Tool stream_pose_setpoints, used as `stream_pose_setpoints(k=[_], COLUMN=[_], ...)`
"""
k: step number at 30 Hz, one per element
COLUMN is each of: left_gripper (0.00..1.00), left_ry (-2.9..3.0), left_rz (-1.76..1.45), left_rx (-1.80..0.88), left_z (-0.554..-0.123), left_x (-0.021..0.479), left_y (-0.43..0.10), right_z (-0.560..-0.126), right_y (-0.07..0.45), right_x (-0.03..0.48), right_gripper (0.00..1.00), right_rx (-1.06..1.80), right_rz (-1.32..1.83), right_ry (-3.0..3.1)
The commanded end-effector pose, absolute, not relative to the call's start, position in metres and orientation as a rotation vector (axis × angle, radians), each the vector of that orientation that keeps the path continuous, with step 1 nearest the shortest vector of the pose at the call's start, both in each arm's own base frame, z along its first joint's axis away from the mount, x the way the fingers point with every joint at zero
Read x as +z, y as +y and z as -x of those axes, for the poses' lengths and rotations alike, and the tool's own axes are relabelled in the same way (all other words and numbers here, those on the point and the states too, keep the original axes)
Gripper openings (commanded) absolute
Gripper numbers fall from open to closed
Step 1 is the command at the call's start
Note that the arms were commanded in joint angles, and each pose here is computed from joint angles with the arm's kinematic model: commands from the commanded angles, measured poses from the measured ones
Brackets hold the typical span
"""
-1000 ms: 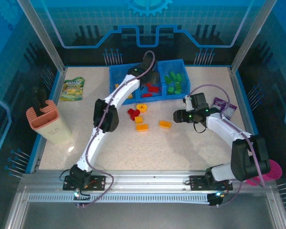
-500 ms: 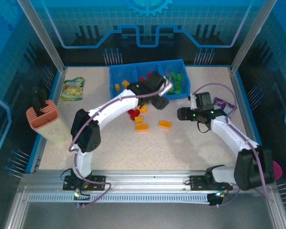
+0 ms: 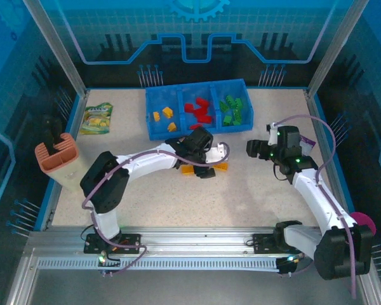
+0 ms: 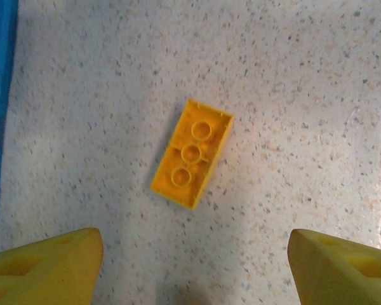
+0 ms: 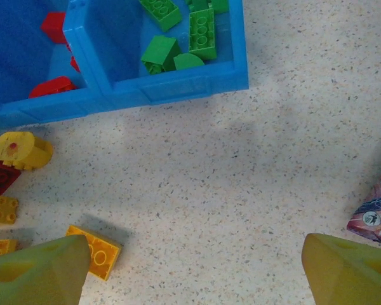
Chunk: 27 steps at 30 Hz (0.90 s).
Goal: Sort the legos into containers by color
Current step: Pick up the lego from the center of the table.
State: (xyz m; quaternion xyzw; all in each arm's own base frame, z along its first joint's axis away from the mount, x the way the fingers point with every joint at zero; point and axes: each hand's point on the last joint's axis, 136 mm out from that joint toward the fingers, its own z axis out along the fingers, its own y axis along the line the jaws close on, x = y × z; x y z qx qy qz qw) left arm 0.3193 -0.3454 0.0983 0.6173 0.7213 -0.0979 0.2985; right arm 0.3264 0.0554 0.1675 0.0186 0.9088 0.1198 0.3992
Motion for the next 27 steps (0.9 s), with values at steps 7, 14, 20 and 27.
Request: stream_pose_setpoints(k=[7,14,20,27], left_gripper=[0.78,0.78,0.78,0.78], left_ry=[1.742,1.755,1.817,1.855], left_rz=[-1.764,-1.823,-1.895,-1.914], left_rx=[-0.316,-0.298,-0.298,-0.290], left_z=[-0.325,-0.339,-0.341,-0.345], left_x=[0.090,0.071,0.048,0.033], left_y=[-0.375,-0.387,-0.388,-0.389], right_z=[-0.325,-0.326,-0.327,-0.330], right_y=[0.056,0.057,0.053,0.051], right_x=[0.165,0.162,0.160,0.155], right_gripper=[0.88,0.89,0.89,0.89], right_rx=[0.341,0.357,0.353,0.368], right_rz=[-0.064,-0.073,-0.089,-0.104], right_ry=[2.297,2.301,2.302,2.307])
